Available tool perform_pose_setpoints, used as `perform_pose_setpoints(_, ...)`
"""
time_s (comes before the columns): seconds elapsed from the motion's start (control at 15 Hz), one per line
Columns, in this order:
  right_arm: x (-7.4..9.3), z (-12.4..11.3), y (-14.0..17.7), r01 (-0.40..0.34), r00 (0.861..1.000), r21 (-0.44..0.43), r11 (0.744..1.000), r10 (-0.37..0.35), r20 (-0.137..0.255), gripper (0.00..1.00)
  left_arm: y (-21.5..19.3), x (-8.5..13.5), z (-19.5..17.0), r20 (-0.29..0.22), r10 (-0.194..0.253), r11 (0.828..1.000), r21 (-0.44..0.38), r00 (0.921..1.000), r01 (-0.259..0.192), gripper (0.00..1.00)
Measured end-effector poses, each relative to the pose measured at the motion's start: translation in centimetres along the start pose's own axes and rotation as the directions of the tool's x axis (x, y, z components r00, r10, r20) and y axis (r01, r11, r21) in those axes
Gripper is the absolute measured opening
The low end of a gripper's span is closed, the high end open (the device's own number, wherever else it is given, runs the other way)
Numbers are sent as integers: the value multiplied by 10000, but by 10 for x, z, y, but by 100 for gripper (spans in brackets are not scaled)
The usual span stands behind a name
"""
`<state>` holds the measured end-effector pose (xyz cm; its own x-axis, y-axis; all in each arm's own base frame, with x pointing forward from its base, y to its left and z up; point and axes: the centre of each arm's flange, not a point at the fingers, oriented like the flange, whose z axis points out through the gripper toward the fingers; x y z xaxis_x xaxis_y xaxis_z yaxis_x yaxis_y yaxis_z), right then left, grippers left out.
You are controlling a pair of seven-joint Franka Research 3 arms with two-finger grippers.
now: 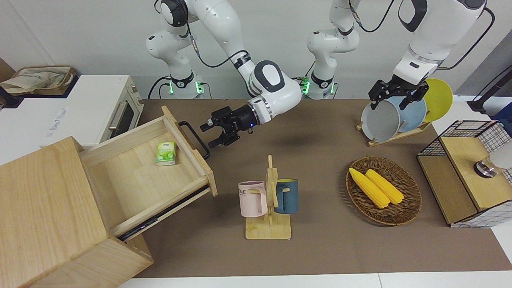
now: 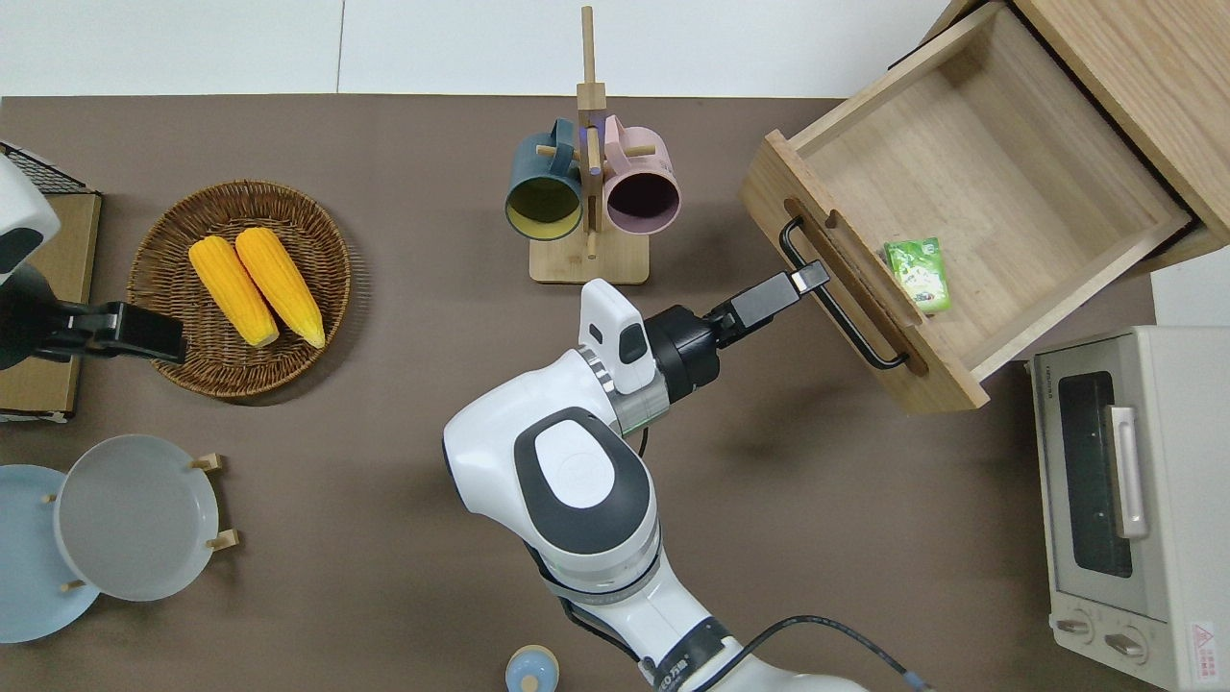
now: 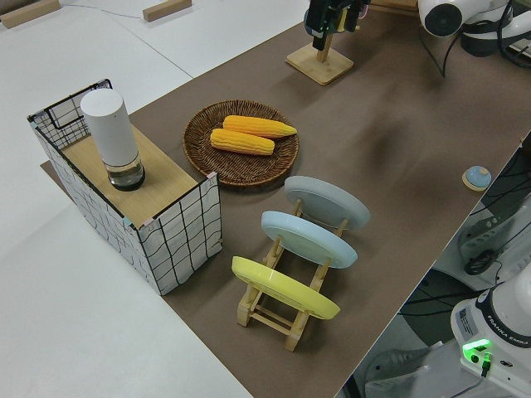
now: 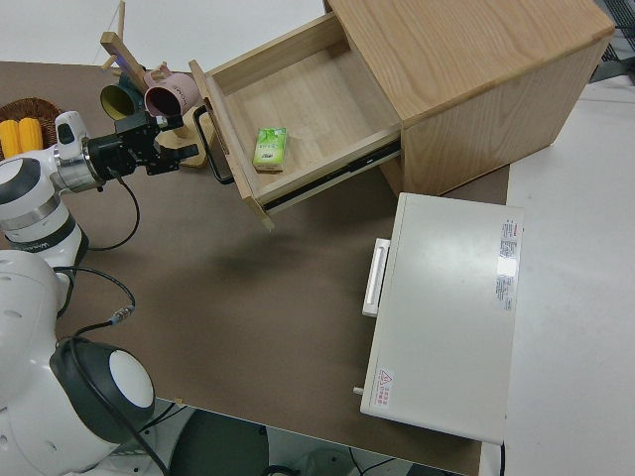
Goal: Slide drawer open with right arm
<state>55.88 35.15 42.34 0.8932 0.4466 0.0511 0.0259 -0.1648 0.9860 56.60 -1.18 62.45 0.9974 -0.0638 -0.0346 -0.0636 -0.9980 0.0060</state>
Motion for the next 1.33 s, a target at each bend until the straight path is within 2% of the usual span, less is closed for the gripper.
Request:
perform_pose_setpoints(0.33, 8, -22, 24, -689, 9975, 1549, 9855, 662, 226, 99, 0, 0, 0, 0, 0, 10000, 0, 10000, 0, 100)
perform_pose_setpoints(0.67, 7, -61, 33, -852, 9957, 2058, 9749, 907, -175, 99, 0, 0, 0, 0, 0, 10000, 0, 10000, 0, 100)
perform_pose_setpoints(0.87, 3, -75, 32, -852, 9958, 2522, 9639, 912, -122, 99, 0, 0, 0, 0, 0, 10000, 0, 10000, 0, 100)
perform_pose_setpoints(1.0, 1, -74, 41, -1021, 9946, 2976, 9492, 1022, 153, 99, 0, 0, 0, 0, 0, 10000, 0, 10000, 0, 100)
perform_pose_setpoints(1.13, -3, -70, 61, -1346, 9909, 3667, 9206, 1217, 582, 99, 0, 0, 0, 0, 0, 10000, 0, 10000, 0, 100)
perform_pose_setpoints(1.33, -12, -52, 101, -2019, 9782, 4732, 8575, 1523, 1413, 99, 0, 0, 0, 0, 0, 10000, 0, 10000, 0, 100)
